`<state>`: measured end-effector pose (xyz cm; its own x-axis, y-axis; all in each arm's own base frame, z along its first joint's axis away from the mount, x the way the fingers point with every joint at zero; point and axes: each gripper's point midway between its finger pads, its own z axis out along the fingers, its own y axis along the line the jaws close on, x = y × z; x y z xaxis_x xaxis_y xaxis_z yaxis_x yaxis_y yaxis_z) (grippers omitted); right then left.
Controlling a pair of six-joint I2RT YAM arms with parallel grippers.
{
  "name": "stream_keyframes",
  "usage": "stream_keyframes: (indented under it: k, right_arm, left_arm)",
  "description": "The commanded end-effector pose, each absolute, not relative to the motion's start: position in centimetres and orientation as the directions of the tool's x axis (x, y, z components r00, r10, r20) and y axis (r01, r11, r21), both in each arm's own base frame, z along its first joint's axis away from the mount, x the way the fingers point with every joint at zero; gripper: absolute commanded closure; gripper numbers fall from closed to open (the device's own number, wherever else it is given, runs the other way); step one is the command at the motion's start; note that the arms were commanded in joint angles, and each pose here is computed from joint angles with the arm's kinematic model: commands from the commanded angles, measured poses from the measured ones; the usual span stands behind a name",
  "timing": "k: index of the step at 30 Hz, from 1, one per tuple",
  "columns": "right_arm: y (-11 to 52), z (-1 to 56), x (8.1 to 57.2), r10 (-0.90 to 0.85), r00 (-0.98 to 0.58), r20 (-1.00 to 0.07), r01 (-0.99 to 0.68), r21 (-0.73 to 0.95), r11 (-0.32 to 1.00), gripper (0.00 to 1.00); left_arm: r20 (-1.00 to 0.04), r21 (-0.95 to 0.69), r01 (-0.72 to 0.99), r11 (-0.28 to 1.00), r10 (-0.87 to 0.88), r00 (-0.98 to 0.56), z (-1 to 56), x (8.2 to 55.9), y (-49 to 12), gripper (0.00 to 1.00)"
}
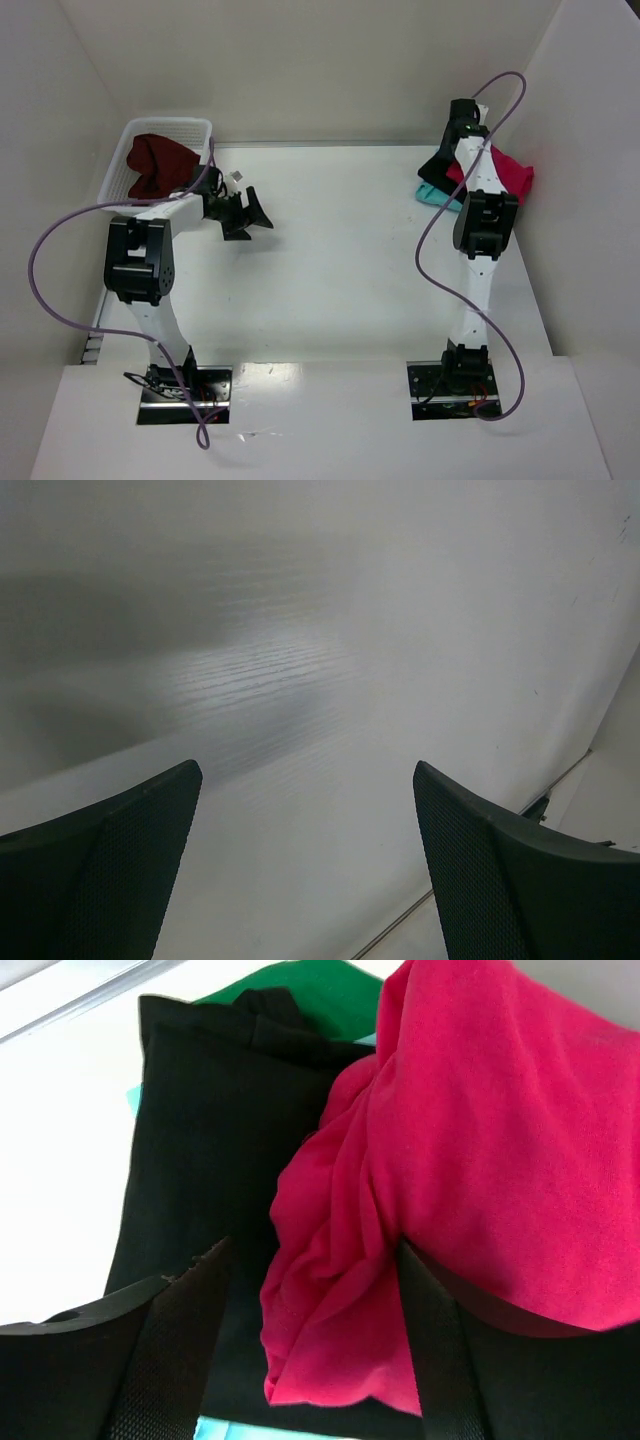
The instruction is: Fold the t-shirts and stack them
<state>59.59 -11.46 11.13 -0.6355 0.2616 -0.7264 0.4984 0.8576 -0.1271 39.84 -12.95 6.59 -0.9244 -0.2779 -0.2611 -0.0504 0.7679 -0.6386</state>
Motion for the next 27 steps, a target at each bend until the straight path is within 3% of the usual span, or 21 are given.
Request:
stream_keyframes:
  k: [1,3,5,7,10,11,14,27]
  right_arm:
    - [-12.6,13.1,60.1,0.257,-0.601,-0.757,0.546,-0.154,0.824,0.28]
    - [-12.8,12.0,59.8,0.257,-0.622,-0.74,0.55,-0.178,0.816,0.25]
    - [-13.0,11.7,59.8,0.247,-0.628,-0.737,0.548,-0.194,0.814,0.32]
    - [-13.2,11.1,59.7,0.247,-0.635,-0.732,0.552,-0.207,0.807,0.52]
    - [-13.2,10.6,59.7,0.239,-0.647,-0.724,0.544,-0.219,0.81,0.7]
    - [-13.4,10.6,59.7,0.238,-0.646,-0.725,0.548,-0.225,0.805,0.85]
    - [-13.4,10.6,59.7,0.238,-0.646,-0.725,0.548,-0.225,0.805,1.0]
    - [-10.5,20.8,63.4,0.239,-0.47,-0.85,0.454,0.0,0.891,1.0]
  left_arm:
    - [-0.291,-0.665,0.007,0.747,-0.25,-0.923,7.3,41.0,-13.2,0.06]
    - [-0.297,-0.663,0.009,0.749,-0.252,-0.921,7.3,41.2,-12.8,0.06]
    - [-0.297,-0.663,0.009,0.749,-0.252,-0.921,7.2,41.4,-12.8,0.06]
    - [-0.289,-0.662,-0.004,0.749,-0.26,-0.921,6.9,41.5,-12.4,0.06]
    - [-0.286,-0.668,-0.001,0.744,-0.258,-0.923,7.0,41.4,-12.5,0.06]
    - [-0.286,-0.668,-0.001,0.744,-0.258,-0.923,7.0,41.4,-12.5,0.06]
    - [-0.286,-0.668,-0.001,0.744,-0.258,-0.923,7.0,41.4,-12.5,0.06]
    - [-0.307,-0.671,0.01,0.741,-0.265,-0.914,8.3,41.1,-12.6,0.06]
